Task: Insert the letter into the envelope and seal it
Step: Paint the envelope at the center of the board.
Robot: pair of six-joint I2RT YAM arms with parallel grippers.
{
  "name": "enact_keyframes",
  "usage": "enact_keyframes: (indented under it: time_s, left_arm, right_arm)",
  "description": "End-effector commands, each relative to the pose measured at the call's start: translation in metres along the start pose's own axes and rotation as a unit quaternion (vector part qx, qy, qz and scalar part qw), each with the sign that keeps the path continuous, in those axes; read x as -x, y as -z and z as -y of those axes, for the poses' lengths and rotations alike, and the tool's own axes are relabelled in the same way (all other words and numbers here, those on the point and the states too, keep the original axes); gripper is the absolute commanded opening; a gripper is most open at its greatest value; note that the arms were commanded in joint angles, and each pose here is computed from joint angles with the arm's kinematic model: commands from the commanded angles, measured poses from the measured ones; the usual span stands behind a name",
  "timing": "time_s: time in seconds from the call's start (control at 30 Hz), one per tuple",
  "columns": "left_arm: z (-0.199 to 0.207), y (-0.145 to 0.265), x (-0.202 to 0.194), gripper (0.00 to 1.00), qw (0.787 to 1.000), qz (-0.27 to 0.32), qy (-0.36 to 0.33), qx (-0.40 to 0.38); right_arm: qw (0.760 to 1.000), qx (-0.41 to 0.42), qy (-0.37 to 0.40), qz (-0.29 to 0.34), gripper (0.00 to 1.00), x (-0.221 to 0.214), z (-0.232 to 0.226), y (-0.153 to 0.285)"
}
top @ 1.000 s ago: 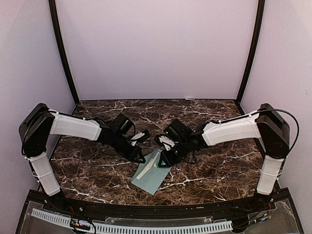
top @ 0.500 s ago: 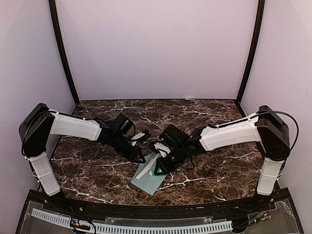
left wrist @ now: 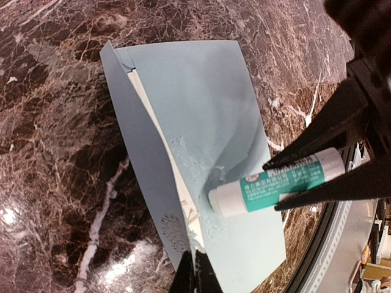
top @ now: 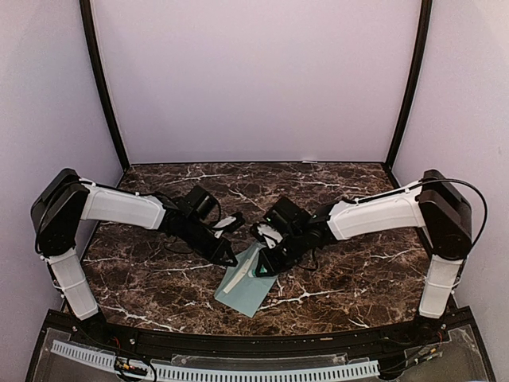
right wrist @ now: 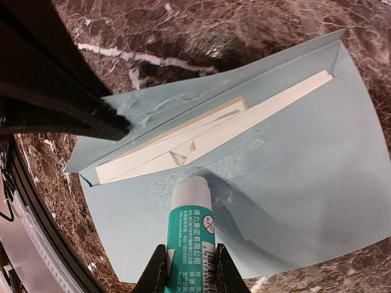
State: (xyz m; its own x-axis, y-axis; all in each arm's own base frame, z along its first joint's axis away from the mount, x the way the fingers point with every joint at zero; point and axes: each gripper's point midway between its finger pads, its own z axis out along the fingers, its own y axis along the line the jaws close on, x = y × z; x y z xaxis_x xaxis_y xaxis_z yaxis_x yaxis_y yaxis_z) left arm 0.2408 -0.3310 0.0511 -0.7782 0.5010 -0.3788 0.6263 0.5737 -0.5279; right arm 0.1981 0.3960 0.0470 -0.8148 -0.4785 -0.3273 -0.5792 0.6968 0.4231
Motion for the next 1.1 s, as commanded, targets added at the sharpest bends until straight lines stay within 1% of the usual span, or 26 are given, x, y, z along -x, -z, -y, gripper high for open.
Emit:
enact_keyframes:
  time_s: [0.0,0.2,0.37,0.5,0.57,0.73,0.8,0.83,0.87,0.9,0.93,0.97,1.03,1.07]
  left_arm:
    - [-0.002,-0.002,-0.007,0.0,1.0,-0.015,-0.004,0.005]
    - [-0.003,-0.004,-0.009,0.0,1.0,-0.018,-0.003,0.003]
    - [-0.003,-0.003,-0.007,0.0,1.0,-0.016,-0.002,0.008]
    - [-0.009,0.003,-0.001,0.0,1.0,-0.001,0.005,0.026]
    - [-0.013,0.012,0.006,0.0,0.999,0.015,0.013,0.03]
    - [-0.028,0.033,0.019,0.02,0.998,0.043,0.035,0.039]
    - [-0.03,0.038,0.021,0.07,0.997,0.046,0.034,0.049]
    - [-0.03,0.041,0.023,0.14,0.997,0.05,0.033,0.051]
    - [-0.031,0.042,0.023,0.19,0.997,0.049,0.034,0.052]
    - [-0.028,0.046,0.026,0.31,0.997,0.053,0.035,0.05]
    - [-0.027,0.048,0.027,0.36,0.997,0.056,0.036,0.047]
    - [-0.024,0.051,0.03,0.45,0.996,0.061,0.038,0.044]
    - [-0.021,0.059,0.034,0.53,0.996,0.069,0.044,0.038]
    - [-0.021,0.063,0.036,0.55,0.995,0.075,0.049,0.036]
  right_arm:
    - [0.998,-0.062,-0.03,-0.006,0.08,0.0,0.04,-0.004]
    - [0.997,-0.062,-0.034,-0.003,0.08,0.004,0.046,-0.006]
    - [0.999,-0.042,-0.021,0.009,0.08,0.011,0.035,0.001]
    - [0.999,0.001,0.0,0.053,0.08,0.031,0.011,0.024]
    - [0.997,0.01,0.005,0.082,0.08,0.043,0.001,0.042]
    - [0.991,-0.005,-0.005,0.131,0.08,0.054,0.003,0.074]
    - [0.989,-0.019,-0.019,0.145,0.08,0.052,0.013,0.082]
    - [0.987,-0.022,-0.024,0.157,0.08,0.053,0.016,0.089]
    - [0.985,-0.027,-0.032,0.167,0.08,0.052,0.021,0.093]
    - [0.982,-0.028,-0.038,0.182,0.08,0.053,0.024,0.099]
    - [0.979,-0.028,-0.045,0.195,0.08,0.054,0.027,0.104]
    - [0.976,-0.027,-0.052,0.208,0.08,0.054,0.03,0.109]
    - [0.972,-0.022,-0.063,0.227,0.09,0.053,0.035,0.114]
    - [0.968,-0.017,-0.065,0.241,0.09,0.056,0.034,0.119]
